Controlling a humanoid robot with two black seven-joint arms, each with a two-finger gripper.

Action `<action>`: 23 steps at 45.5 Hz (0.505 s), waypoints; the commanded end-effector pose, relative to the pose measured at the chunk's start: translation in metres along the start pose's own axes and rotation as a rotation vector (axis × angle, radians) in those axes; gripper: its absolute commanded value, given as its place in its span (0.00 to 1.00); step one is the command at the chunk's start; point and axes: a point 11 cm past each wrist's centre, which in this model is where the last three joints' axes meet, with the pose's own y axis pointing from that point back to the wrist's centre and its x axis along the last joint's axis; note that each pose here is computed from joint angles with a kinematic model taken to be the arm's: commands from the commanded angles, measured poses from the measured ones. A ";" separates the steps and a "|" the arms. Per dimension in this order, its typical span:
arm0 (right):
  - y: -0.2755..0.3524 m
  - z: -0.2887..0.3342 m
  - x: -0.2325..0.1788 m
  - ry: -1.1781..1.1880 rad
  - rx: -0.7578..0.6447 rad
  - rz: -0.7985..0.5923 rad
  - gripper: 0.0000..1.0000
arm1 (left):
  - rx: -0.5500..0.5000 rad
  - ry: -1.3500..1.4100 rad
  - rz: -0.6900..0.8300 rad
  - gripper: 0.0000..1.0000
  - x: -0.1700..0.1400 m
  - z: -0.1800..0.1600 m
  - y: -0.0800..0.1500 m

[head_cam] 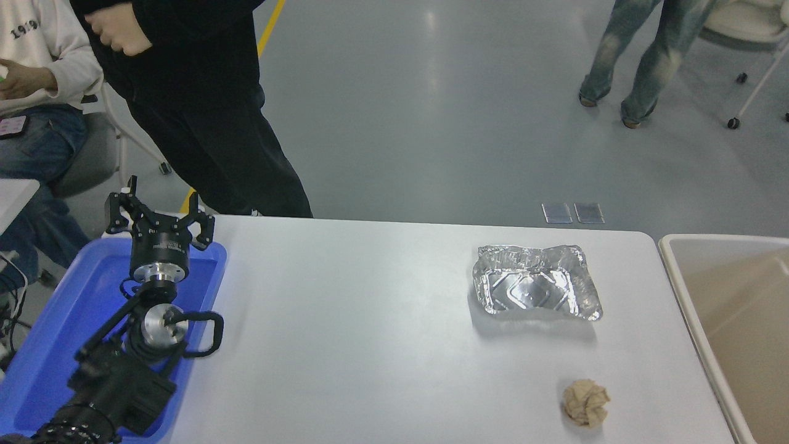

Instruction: Pick up paper cup place in dustbin

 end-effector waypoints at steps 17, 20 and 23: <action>-0.003 0.133 -0.058 0.025 -0.173 -0.109 0.00 | 0.000 -0.001 0.001 0.99 0.000 0.000 0.000; 0.000 0.147 -0.061 0.003 -0.231 -0.147 0.00 | 0.000 0.000 0.000 0.99 0.000 0.000 0.000; 0.003 0.156 -0.064 -0.023 -0.266 -0.177 0.00 | 0.000 0.000 0.000 0.99 0.000 0.000 0.000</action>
